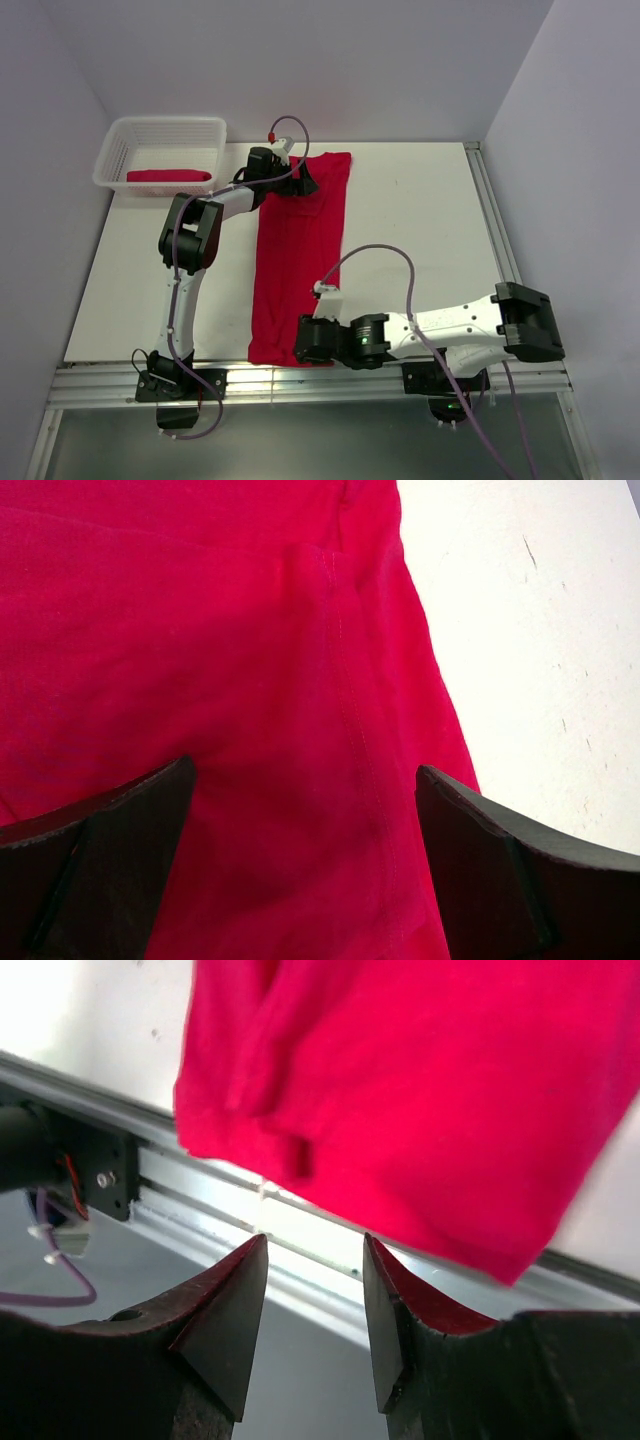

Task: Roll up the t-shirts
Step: Fold the tshirt

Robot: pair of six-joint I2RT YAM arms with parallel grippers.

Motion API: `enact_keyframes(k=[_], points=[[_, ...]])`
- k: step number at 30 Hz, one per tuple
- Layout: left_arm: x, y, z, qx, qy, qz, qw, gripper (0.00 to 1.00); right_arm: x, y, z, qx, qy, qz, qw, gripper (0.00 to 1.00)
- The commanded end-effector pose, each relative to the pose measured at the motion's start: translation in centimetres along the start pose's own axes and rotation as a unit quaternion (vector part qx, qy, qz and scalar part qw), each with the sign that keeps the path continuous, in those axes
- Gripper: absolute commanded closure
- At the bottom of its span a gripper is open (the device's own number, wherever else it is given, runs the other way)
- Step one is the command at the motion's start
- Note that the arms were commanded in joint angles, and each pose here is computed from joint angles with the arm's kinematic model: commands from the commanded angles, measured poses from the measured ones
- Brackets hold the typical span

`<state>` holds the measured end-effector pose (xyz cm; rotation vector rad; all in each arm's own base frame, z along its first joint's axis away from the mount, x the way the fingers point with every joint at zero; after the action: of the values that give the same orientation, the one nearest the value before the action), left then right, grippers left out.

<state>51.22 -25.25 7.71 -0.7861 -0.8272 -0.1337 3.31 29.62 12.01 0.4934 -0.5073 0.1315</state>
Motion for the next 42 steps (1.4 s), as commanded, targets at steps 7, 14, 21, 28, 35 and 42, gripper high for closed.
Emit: enact_keyframes(k=[7,14,21,28,35,42], points=[[-0.7,0.2,1.1,0.020,0.023,0.012,0.999,0.00,1.7,-0.1,0.6,-0.123,-0.002,0.188,0.974,0.52],[-0.9,0.4,0.8,0.022,0.026,0.012,0.999,0.00,1.3,-2.8,-0.6,-0.149,0.036,0.200,0.968,0.52],[-0.8,0.3,0.8,0.020,0.025,0.013,0.999,0.00,0.5,-3.3,-1.5,-0.153,0.056,0.222,0.961,0.50],[-0.9,0.4,0.8,0.021,0.027,0.013,0.999,0.01,0.4,-3.3,-3.1,-0.152,0.068,0.217,0.962,0.52],[-1.0,0.5,0.7,0.021,0.029,0.014,0.999,0.00,-0.1,-2.9,-3.4,-0.127,0.075,0.213,0.966,0.52],[-1.0,0.6,0.7,0.023,0.030,0.013,0.999,0.01,-1.1,-3.4,-4.1,-0.123,0.099,0.217,0.963,0.56]])
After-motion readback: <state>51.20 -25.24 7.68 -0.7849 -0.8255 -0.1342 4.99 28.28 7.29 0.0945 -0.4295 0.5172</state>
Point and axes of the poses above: each gripper's point midway between its finger pads, its own z axis back along the fingers, its own y axis along the line the jaws close on, x = y × z, the point moved 6 cm from there along z, back along the fingers, and after that the axes turned 6 degrees about z, right-handed, at the moved point
